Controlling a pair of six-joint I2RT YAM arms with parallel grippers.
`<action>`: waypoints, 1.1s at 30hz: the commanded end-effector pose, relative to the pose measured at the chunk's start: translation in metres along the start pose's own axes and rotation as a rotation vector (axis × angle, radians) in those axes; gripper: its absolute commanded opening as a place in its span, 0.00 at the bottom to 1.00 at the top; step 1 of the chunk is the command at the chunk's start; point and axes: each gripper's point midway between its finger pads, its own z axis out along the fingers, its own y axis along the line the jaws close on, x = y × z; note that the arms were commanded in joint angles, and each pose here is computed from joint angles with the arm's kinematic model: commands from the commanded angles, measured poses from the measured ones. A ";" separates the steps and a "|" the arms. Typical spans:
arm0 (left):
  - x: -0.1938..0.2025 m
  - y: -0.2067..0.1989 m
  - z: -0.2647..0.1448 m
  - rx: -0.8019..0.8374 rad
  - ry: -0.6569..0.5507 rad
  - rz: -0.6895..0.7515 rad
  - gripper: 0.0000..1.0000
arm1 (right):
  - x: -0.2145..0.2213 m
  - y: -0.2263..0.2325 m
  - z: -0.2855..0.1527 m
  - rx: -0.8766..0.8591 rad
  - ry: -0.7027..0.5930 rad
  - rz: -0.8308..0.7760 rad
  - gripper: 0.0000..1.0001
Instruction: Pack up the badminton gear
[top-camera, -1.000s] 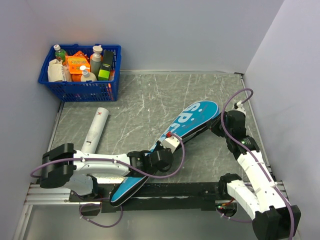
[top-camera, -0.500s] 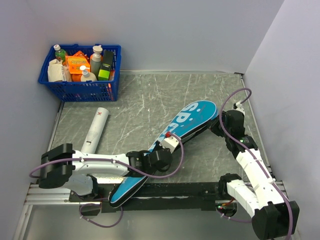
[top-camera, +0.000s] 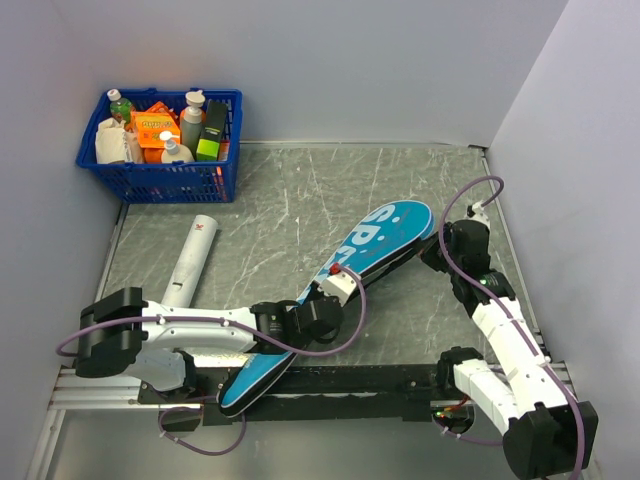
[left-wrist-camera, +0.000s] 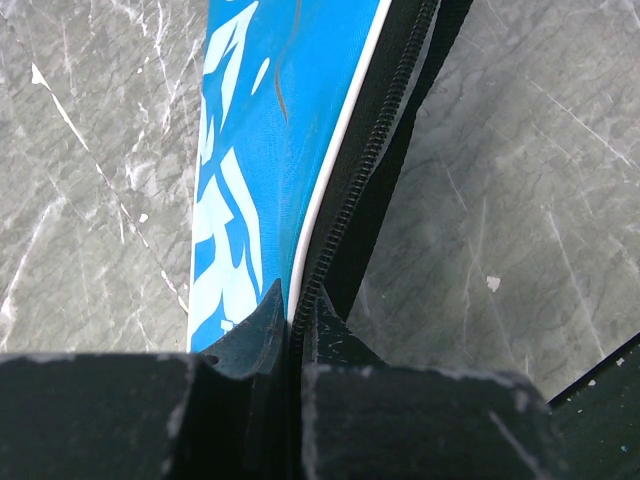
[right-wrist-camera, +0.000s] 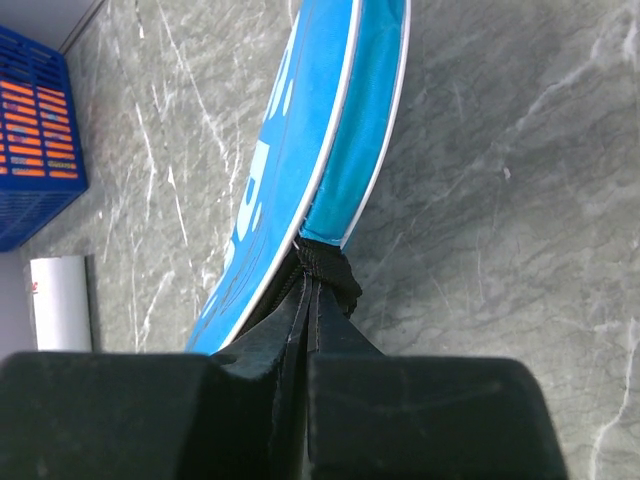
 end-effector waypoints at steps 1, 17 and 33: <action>-0.042 -0.008 -0.006 0.028 -0.118 -0.090 0.01 | -0.006 0.004 0.002 -0.038 -0.035 0.006 0.00; -0.051 -0.023 0.021 0.030 -0.123 -0.060 0.01 | 0.095 0.062 -0.012 -0.271 0.236 0.029 0.00; -0.081 -0.031 0.059 0.061 -0.161 -0.036 0.01 | 0.185 0.069 -0.020 -0.308 0.442 0.018 0.00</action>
